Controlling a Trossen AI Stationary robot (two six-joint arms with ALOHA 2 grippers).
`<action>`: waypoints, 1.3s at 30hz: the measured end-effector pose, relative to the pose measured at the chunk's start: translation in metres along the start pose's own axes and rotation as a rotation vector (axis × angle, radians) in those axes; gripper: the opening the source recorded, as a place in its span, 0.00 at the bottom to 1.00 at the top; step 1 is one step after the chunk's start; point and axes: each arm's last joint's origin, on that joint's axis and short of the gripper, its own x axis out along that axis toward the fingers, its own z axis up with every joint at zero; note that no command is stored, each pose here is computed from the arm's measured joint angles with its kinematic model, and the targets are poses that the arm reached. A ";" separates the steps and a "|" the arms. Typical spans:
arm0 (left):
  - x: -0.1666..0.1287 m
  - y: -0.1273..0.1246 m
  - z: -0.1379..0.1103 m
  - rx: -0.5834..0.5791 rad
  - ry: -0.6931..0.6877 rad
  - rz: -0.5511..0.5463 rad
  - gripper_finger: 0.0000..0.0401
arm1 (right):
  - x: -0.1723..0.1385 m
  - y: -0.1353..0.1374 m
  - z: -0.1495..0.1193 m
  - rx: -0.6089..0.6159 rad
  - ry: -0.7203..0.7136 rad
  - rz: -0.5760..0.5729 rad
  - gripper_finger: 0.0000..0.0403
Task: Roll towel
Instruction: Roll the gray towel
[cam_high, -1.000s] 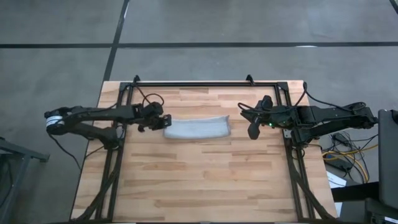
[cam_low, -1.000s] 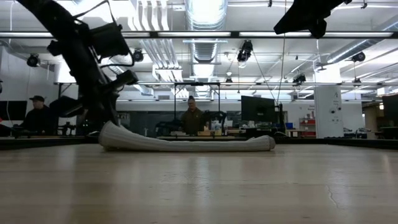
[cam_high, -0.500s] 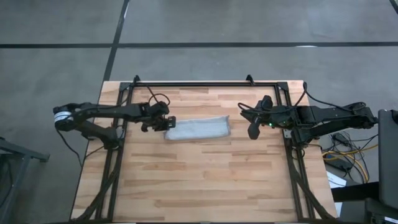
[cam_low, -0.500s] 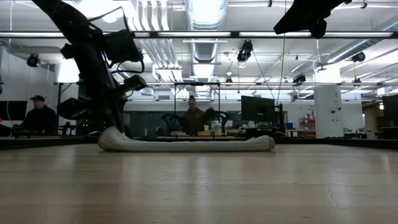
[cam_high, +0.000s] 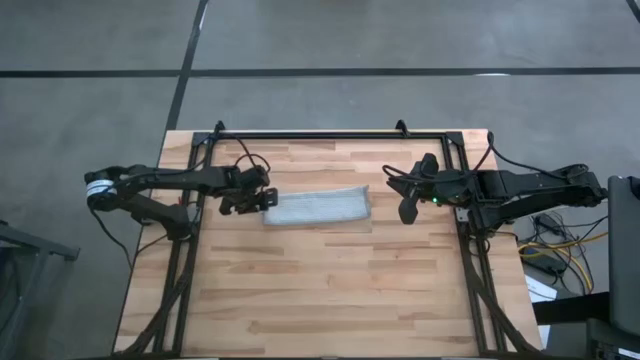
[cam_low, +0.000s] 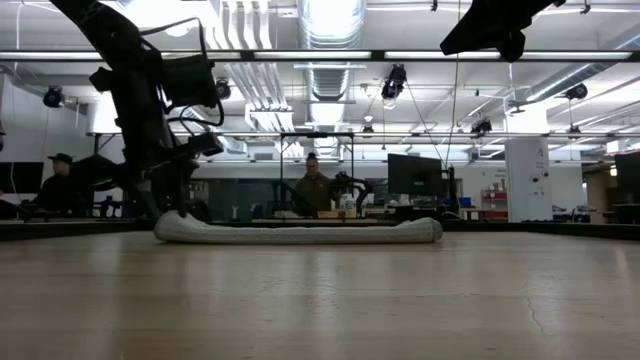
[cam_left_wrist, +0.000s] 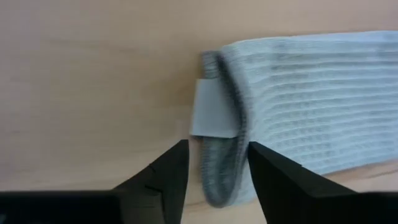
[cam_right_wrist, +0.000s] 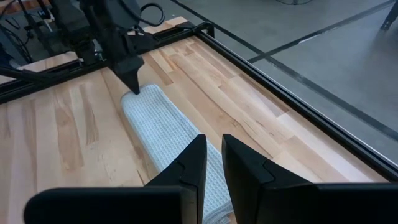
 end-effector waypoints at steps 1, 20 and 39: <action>0.000 0.001 0.000 -0.006 0.003 0.014 0.43 | 0.000 0.000 0.000 0.000 0.000 0.000 0.12; 0.015 -0.005 0.000 -0.031 0.073 -0.013 0.47 | 0.000 0.000 0.000 0.000 -0.001 0.000 0.12; 0.026 -0.007 0.002 -0.051 0.111 0.005 0.47 | 0.000 0.000 0.000 0.001 -0.002 0.001 0.12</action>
